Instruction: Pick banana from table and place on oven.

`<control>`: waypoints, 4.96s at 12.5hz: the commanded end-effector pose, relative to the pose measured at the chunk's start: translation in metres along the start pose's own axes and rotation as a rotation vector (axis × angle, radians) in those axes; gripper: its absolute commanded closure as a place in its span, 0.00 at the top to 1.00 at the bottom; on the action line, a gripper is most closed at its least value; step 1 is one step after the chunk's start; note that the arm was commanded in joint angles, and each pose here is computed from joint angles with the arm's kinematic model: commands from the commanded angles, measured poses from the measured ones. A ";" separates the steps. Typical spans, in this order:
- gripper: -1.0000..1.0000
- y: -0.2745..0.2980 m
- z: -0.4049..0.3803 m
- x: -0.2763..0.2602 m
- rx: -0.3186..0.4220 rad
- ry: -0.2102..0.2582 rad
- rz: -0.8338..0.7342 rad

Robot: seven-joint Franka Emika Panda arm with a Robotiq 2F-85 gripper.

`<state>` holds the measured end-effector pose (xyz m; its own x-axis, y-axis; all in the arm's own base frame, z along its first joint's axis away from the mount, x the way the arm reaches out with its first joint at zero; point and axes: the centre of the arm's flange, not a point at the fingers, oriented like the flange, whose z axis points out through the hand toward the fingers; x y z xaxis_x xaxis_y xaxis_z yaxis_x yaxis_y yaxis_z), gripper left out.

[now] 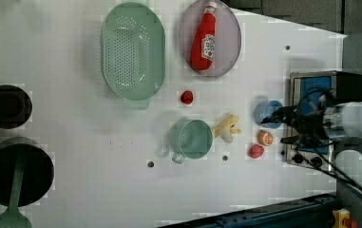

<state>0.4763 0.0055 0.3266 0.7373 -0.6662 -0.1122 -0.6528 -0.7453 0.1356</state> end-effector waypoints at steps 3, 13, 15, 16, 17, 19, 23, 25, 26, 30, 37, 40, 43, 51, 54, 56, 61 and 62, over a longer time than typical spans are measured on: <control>1.00 -0.019 0.047 0.011 0.052 0.043 0.028; 1.00 -0.045 0.154 -0.003 0.061 0.018 0.133; 0.85 -0.045 0.164 -0.004 0.059 0.012 0.132; 0.71 -0.046 0.167 -0.005 0.062 0.014 0.129; 0.59 -0.047 0.167 -0.006 0.075 0.023 0.127; 0.36 -0.049 0.165 -0.005 0.089 0.034 0.125; 0.25 -0.051 0.151 -0.003 0.110 0.055 0.125; 0.25 -0.055 0.116 0.002 0.160 0.104 0.125; 0.25 -0.057 0.090 0.005 0.192 0.136 0.125; 0.25 -0.043 -0.017 0.002 0.229 0.196 0.135; 0.25 0.015 -0.195 -0.010 0.124 0.121 0.199; 0.25 0.047 -0.244 0.007 0.122 0.097 0.231; 0.25 0.087 -0.254 0.052 0.145 0.110 0.154; 0.25 0.242 -0.183 0.194 0.092 0.141 -0.017; 0.25 0.293 -0.146 0.228 0.035 0.167 -0.035; 0.25 0.312 -0.125 0.239 0.002 0.151 -0.055; 0.72 0.317 -0.104 0.251 0.017 0.161 -0.060; 0.83 0.316 -0.101 0.250 0.018 0.156 -0.063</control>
<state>0.4493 -0.4106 0.4103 0.7380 -0.6743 -0.0252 -0.6643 -0.7326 0.1482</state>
